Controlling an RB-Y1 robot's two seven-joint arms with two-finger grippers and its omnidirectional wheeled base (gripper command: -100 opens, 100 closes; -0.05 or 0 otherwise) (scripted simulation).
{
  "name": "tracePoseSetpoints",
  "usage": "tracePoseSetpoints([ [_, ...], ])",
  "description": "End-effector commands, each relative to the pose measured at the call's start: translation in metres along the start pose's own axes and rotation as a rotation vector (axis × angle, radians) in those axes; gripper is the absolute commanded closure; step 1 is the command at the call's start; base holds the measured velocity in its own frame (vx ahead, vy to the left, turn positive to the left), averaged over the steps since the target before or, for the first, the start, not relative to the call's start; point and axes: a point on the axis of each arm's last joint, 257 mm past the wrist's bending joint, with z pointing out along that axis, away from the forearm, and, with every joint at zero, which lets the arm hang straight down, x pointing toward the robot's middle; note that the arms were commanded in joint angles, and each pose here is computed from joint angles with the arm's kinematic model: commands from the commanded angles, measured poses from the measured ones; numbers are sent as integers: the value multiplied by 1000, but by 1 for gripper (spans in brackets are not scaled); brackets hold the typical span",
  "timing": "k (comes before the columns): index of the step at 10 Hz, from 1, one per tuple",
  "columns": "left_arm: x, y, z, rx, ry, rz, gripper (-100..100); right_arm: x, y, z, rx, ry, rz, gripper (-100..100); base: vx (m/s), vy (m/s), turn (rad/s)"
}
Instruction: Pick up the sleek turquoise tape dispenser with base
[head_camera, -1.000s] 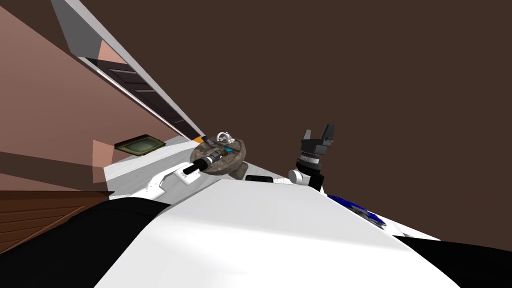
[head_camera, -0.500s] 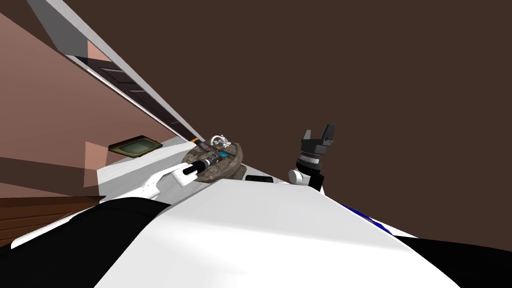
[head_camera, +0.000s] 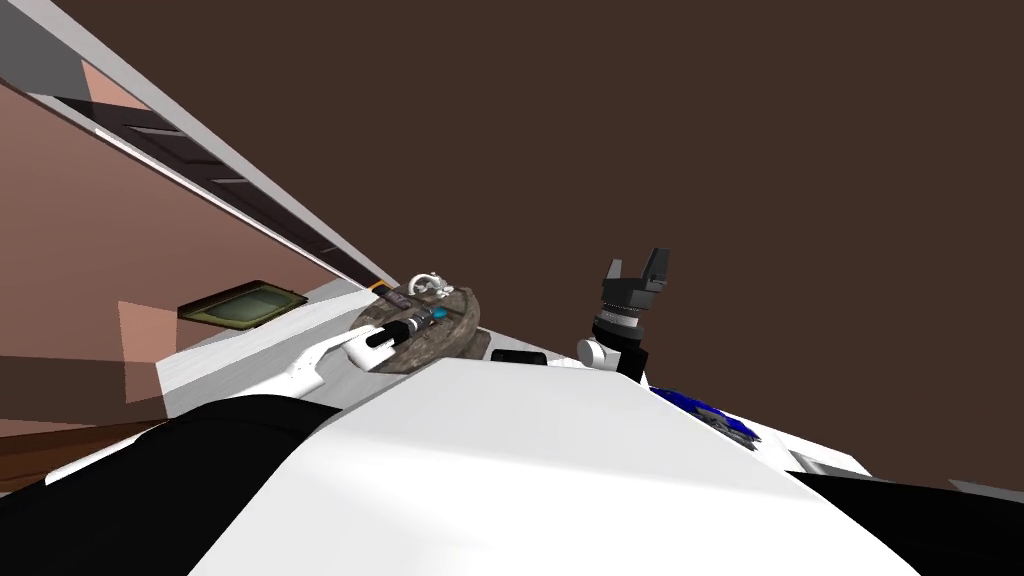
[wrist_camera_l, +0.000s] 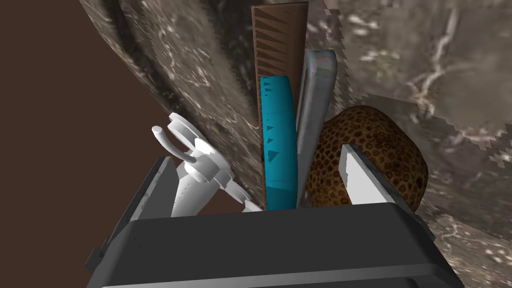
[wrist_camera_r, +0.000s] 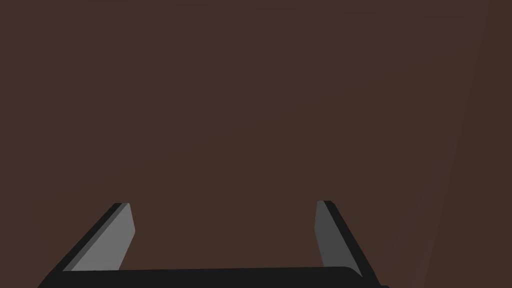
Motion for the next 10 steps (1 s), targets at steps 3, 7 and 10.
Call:
tracePoseSetpoints([
  [3, -18, 13, 9, -17, -38, -37, -100, 0, 0, 0, 0, 0, 0, 0, -63, -8, -154],
  [7, -15, 14, 7, -21, -33, -34, 100, 0, 0, 0, 0, 0, 0, 0, -10, 0, 2],
  [10, -15, 14, 7, -22, -33, -33, 0, 0, 0, 0, 0, 0, 0, 0, 0, 0, 0],
])
